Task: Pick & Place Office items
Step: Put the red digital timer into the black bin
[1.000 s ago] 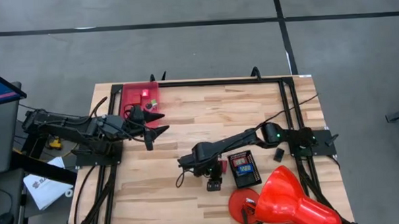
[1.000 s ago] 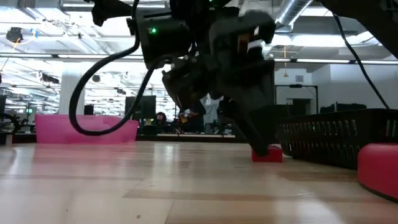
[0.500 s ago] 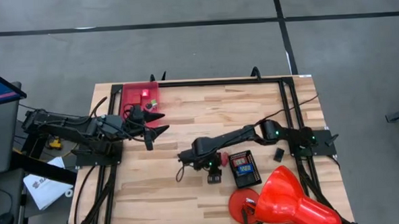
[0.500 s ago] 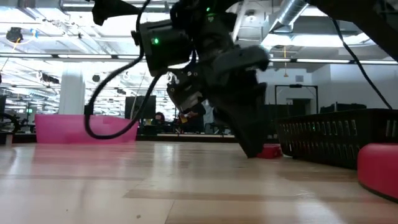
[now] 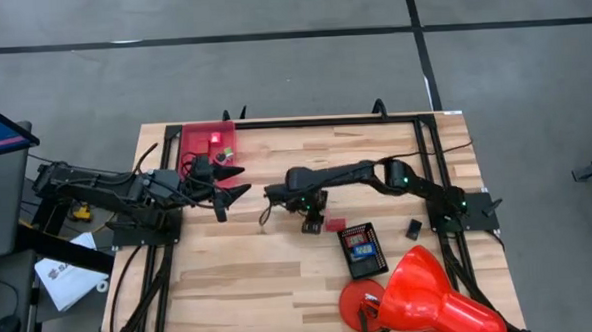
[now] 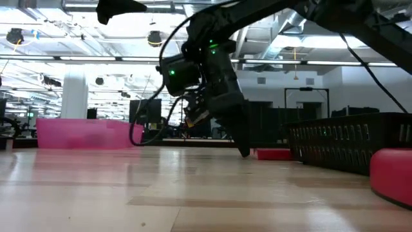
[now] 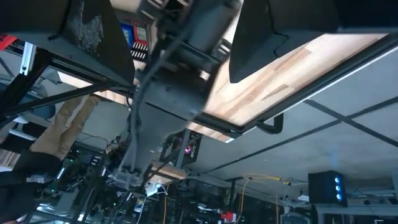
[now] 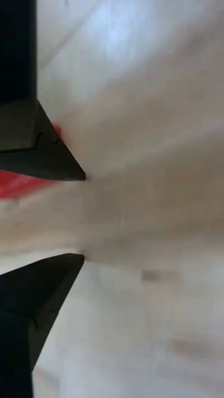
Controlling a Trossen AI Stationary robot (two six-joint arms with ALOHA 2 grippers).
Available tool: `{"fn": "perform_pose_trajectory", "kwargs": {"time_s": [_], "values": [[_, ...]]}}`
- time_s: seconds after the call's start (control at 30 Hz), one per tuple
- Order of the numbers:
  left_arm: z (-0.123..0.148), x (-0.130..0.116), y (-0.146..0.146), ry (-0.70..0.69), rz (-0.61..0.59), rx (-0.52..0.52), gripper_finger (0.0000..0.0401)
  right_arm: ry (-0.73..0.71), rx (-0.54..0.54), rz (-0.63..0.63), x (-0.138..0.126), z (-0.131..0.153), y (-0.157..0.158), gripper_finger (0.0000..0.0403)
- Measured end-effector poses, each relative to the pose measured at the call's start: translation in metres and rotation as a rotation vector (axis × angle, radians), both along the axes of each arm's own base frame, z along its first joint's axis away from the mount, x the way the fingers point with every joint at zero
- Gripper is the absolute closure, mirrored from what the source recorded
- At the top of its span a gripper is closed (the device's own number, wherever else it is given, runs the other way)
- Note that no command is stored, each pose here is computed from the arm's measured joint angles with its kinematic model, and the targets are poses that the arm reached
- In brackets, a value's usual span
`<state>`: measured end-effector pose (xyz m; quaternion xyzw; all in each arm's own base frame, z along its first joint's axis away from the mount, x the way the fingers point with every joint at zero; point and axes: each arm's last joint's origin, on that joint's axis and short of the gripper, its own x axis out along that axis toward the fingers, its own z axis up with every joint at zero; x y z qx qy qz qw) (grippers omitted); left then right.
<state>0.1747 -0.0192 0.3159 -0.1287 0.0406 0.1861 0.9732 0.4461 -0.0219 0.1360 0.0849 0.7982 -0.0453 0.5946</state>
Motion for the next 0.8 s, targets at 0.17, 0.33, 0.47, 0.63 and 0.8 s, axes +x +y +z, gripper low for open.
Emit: {"fn": "perform_pose_trajectory", "kwargs": {"time_s": [0.17,0.33,0.47,0.63,0.8], "values": [[0.0,0.0,0.0,-0.001,0.0,-0.002,0.0142,0.011,0.018,-0.036,-0.003,0.004,-0.008,0.0207],[0.0,0.0,0.0,0.0,0.0,-0.002,0.0142,-0.132,0.149,-0.012,0.002,0.032,0.027,0.0207],[0.0,0.0,0.0,0.002,0.0,-0.001,0.0142,-0.133,0.188,-0.019,0.003,0.032,0.054,0.0207],[0.0,0.0,0.0,0.002,0.0,0.0,0.0142,-0.033,0.186,0.008,0.001,0.005,0.07,0.0207],[0.0,0.0,0.0,-0.005,0.0,-0.015,0.0142,-0.007,0.168,0.008,-0.001,-0.004,0.07,0.0207]]}}
